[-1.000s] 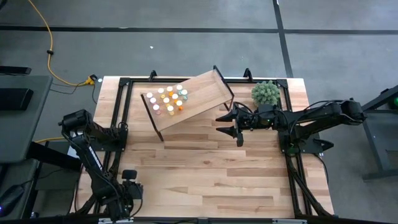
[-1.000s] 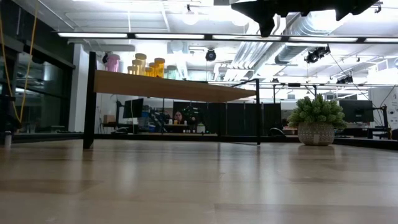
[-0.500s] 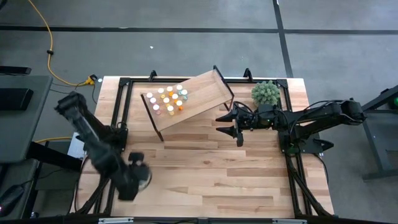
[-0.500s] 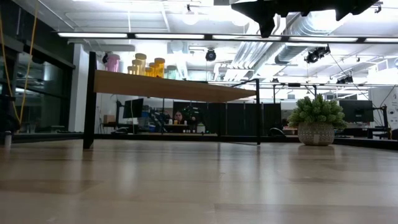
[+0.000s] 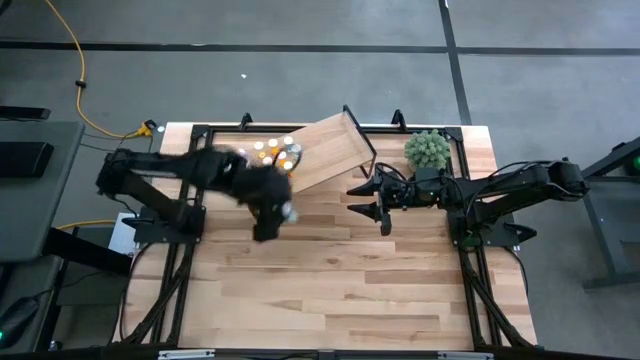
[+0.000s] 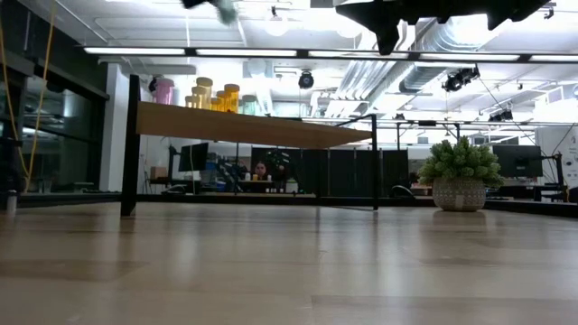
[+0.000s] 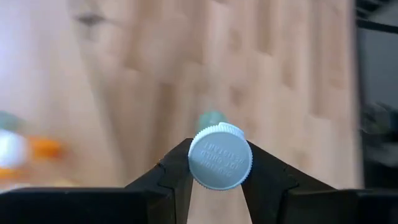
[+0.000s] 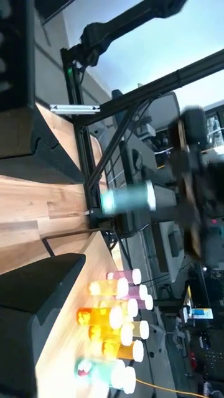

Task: Pick and place medicine bottles onto shelf by color
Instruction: Put the blue pill bottle on the shelf aligned with the other blue pill bottles

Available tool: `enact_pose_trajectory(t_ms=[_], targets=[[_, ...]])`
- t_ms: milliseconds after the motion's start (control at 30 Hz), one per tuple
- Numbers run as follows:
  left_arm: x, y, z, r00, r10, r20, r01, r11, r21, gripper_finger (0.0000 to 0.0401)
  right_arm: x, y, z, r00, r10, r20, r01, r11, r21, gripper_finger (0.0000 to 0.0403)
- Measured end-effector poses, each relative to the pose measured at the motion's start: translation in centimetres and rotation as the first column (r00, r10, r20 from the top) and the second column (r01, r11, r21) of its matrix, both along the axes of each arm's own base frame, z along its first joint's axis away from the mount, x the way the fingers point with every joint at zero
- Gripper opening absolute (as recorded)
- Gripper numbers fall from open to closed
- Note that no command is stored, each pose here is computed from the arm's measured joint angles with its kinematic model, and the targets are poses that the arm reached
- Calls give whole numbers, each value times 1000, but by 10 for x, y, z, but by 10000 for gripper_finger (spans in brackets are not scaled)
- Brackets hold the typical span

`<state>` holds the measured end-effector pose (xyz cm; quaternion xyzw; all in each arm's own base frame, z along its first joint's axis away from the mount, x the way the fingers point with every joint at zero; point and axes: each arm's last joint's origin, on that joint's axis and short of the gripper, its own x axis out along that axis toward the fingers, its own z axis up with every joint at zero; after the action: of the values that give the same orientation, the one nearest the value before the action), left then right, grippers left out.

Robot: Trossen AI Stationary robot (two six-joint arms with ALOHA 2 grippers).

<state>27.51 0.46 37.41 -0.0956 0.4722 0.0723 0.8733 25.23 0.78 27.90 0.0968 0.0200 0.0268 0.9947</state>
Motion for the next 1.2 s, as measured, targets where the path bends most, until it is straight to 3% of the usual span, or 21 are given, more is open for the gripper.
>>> enact_pose_trajectory(t_ms=[200,600,833,1200], targets=[[32,57,5,994,113,-11,-111,986,124,106,0,0,0,1000,-1,4,1,1000,8,183],[65,132,-48,924,241,-298,-194,964,180,106,0,0,2,1000,-2,14,1,999,34,183],[63,145,-55,907,266,-325,-219,960,173,106,0,0,2,1000,-2,19,1,998,63,183],[63,145,-58,914,214,-344,-156,970,186,122,0,-1,2,999,-41,20,40,997,60,183]])
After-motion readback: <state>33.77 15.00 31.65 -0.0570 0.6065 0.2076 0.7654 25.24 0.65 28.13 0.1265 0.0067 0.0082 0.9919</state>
